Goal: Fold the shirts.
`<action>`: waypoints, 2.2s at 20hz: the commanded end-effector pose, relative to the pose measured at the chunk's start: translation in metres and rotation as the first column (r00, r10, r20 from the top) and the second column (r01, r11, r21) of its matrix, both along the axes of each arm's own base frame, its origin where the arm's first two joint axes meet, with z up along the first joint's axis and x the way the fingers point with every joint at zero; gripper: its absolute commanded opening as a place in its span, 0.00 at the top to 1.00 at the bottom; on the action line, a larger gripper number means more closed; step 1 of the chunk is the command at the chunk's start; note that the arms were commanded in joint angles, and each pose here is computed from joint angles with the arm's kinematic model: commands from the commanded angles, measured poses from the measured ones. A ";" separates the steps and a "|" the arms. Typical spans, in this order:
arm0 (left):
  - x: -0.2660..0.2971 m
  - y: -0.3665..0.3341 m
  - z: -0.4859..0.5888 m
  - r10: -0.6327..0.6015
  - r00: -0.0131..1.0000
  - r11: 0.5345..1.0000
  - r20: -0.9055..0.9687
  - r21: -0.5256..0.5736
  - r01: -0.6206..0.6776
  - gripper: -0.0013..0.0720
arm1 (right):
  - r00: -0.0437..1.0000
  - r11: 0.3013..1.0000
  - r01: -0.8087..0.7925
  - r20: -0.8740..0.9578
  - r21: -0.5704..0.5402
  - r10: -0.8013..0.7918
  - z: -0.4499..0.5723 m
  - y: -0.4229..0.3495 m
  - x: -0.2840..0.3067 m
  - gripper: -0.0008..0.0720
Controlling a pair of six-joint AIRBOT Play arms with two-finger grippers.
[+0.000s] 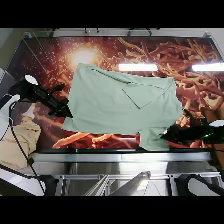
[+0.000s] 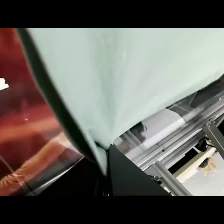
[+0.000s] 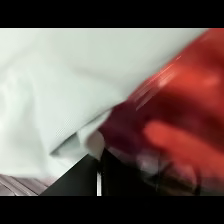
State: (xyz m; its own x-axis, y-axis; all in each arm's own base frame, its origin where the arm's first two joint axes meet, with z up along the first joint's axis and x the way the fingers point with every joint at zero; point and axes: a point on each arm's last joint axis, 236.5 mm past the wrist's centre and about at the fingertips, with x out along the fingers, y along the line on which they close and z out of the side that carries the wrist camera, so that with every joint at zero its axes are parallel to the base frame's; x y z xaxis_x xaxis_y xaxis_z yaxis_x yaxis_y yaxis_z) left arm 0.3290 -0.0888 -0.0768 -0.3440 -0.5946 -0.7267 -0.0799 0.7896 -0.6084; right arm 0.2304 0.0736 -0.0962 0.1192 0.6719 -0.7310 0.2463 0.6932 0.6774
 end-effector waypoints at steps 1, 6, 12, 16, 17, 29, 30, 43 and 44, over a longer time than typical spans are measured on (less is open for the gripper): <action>0.001 -0.002 0.033 -0.017 0.997 0.999 0.074 -0.034 0.019 0.95 | 0.970 0.991 0.132 0.208 -0.019 -0.125 0.086 -0.034 0.047 0.97; 0.036 -0.051 0.264 0.330 0.793 0.785 0.511 -0.615 0.070 0.95 | 0.552 0.942 0.330 0.822 -0.062 -0.140 0.351 -0.069 0.097 0.96; -0.071 -0.015 0.530 0.709 0.322 0.461 0.628 -0.757 0.463 0.95 | -0.232 0.811 0.585 0.951 -0.033 0.205 0.640 -0.032 -0.012 0.96; -0.085 -0.006 0.558 0.640 0.092 0.699 0.763 -0.628 0.342 0.94 | -0.304 0.774 0.631 0.904 -0.044 0.299 0.677 -0.024 -0.036 0.96; -0.075 0.000 0.550 0.603 0.068 0.758 0.795 -0.597 0.263 0.94 | -0.282 0.782 0.621 0.916 -0.053 0.286 0.672 -0.028 -0.026 0.96; 0.135 -0.002 0.273 0.468 0.549 0.854 0.693 -0.514 -0.080 0.94 | 0.309 0.980 0.128 0.945 -0.153 0.107 0.404 -0.029 0.288 0.96; 0.157 0.006 0.242 0.470 0.575 0.858 0.670 -0.499 -0.121 0.94 | 0.363 0.978 0.133 0.926 -0.159 0.101 0.365 -0.025 0.316 0.97; 0.230 0.051 0.192 0.453 0.618 0.845 0.643 -0.530 -0.069 0.25 | 0.504 0.909 0.208 0.757 0.361 -0.416 0.309 -0.070 0.374 0.69; 0.227 0.044 0.202 0.468 0.620 0.824 0.630 -0.564 -0.048 0.63 | 0.514 0.898 0.215 0.737 0.385 -0.439 0.307 -0.074 0.374 0.95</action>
State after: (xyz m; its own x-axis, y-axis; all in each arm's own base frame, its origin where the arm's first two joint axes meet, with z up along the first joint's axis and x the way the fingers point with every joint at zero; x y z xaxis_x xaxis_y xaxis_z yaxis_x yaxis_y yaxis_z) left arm 0.5624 -0.0408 0.1027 0.4170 -0.8514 -0.3181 0.3380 0.4701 -0.8153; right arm 0.6041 0.0153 0.1851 0.7997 0.5676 -0.1955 -0.2988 0.6588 0.6904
